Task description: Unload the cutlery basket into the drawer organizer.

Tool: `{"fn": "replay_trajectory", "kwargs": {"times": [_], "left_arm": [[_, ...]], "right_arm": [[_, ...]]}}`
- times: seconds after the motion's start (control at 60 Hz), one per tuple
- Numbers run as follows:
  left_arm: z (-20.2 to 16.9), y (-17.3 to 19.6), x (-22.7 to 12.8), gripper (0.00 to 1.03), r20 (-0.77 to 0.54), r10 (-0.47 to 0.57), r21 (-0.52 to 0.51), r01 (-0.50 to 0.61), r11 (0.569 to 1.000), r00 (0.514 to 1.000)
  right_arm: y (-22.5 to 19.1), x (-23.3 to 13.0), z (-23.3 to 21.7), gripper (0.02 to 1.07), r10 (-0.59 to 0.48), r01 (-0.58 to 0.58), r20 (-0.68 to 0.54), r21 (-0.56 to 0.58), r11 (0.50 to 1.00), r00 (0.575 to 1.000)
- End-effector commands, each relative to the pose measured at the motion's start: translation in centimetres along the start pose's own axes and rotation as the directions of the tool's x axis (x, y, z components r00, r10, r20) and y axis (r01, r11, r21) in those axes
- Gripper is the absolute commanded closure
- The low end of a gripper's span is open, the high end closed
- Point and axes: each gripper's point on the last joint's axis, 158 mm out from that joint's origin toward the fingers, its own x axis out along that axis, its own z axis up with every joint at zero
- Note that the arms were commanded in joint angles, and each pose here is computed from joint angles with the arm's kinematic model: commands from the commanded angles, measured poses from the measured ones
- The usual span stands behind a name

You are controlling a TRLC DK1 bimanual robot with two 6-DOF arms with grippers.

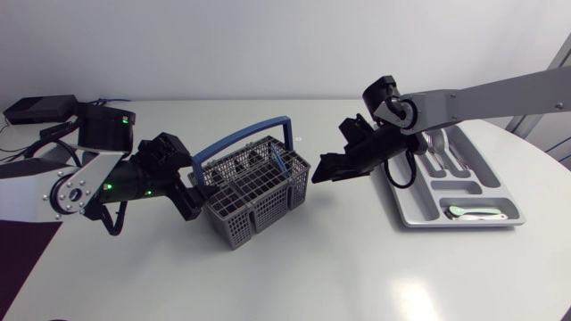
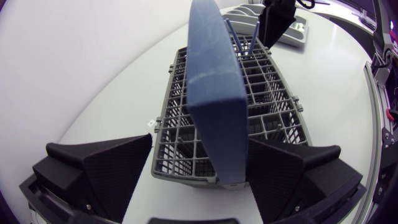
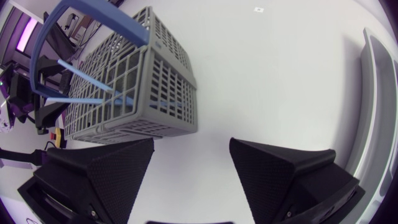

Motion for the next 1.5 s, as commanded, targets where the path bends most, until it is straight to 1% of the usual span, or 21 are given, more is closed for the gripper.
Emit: {"fn": "replay_trajectory", "kwargs": {"times": [0.0,0.117,0.333,0.383,0.433,0.5,0.517,0.567,0.633,0.683,0.817,0.95,1.1,1.283,1.483], "left_arm": [[0.5,1.4,0.3,0.11,0.014,0.014,0.016,-0.014,1.0,1.0],[0.6,1.1,-0.2,0.11,0.027,-0.008,0.008,0.008,1.0,1.0],[1.4,-0.2,-3.8,0.11,0.068,0.001,0.022,-0.003,1.0,0.998],[1.3,-0.5,-4.4,0.11,0.069,0.002,0.024,-0.004,1.0,0.998],[1.1,-0.7,-4.8,0.11,0.068,0.002,0.028,-0.004,1.0,0.998],[0.2,-0.5,-5.0,0.11,0.053,0.013,0.033,-0.015,0.999,0.999],[-0.3,-0.1,-5.1,0.11,0.043,0.026,0.024,-0.027,0.999,0.999],[-1.1,0.3,-5.1,0.11,0.028,0.036,0.023,-0.036,0.999,0.999],[-2.4,1.0,-5.1,0.11,0.004,0.052,0.013,-0.052,0.999,0.999],[-3.2,1.3,-4.9,0.11,-0.011,0.056,0.016,-0.056,0.998,0.998],[-4.4,2.1,-3.9,0.11,-0.024,0.071,0.008,-0.071,0.997,0.997],[-4.6,2.1,-1.7,0.11,-0.031,0.045,0.008,-0.044,0.999,0.999],[-4.3,2.7,0.0,0.11,-0.036,0.044,0.013,-0.044,0.999,0.998],[-3.9,2.8,2.0,0.11,-0.037,0.031,0.023,-0.03,0.999,0.999],[-2.5,3.3,3.5,0.11,-0.02,0.028,0.022,-0.028,0.999,0.999]], "right_arm": [[1.0,-0.6,-0.4,0.19,-0.009,0.009,0.01,-0.023,1.0,1.0],[-0.4,-1.5,1.0,0.19,-0.06,0.061,0.048,-0.017,0.998,0.997],[-2.1,-0.8,3.4,0.2,-0.1,0.1,0.069,0.001,0.995,0.993],[-2.3,-0.5,4.0,0.31,-0.101,0.1,0.072,0.009,0.995,0.992],[-2.4,-0.2,4.4,0.38,-0.101,0.1,0.076,0.017,0.995,0.992],[-2.6,-0.1,5.3,0.54,-0.101,0.099,0.089,0.022,0.995,0.991],[-2.7,0.1,5.5,0.61,-0.101,0.099,0.089,0.026,0.995,0.991],[-2.7,0.3,6.0,0.73,-0.099,0.097,0.093,0.027,0.995,0.991],[-2.7,0.7,6.3,0.88,-0.097,0.095,0.093,0.031,0.995,0.991],[-2.7,1.2,6.5,0.96,-0.095,0.092,0.09,0.034,0.995,0.991],[-2.3,2.1,7.1,0.97,-0.078,0.075,0.084,0.039,0.996,0.993],[-1.0,2.6,7.2,0.97,-0.047,0.045,0.077,0.027,0.999,0.996],[0.7,2.7,6.1,0.97,-0.011,0.011,0.055,0.009,1.0,0.998],[2.5,2.0,4.2,0.97,0.02,-0.019,0.038,-0.014,1.0,0.999],[3.7,0.4,2.3,0.97,0.039,-0.038,0.035,-0.023,0.999,0.999]]}}
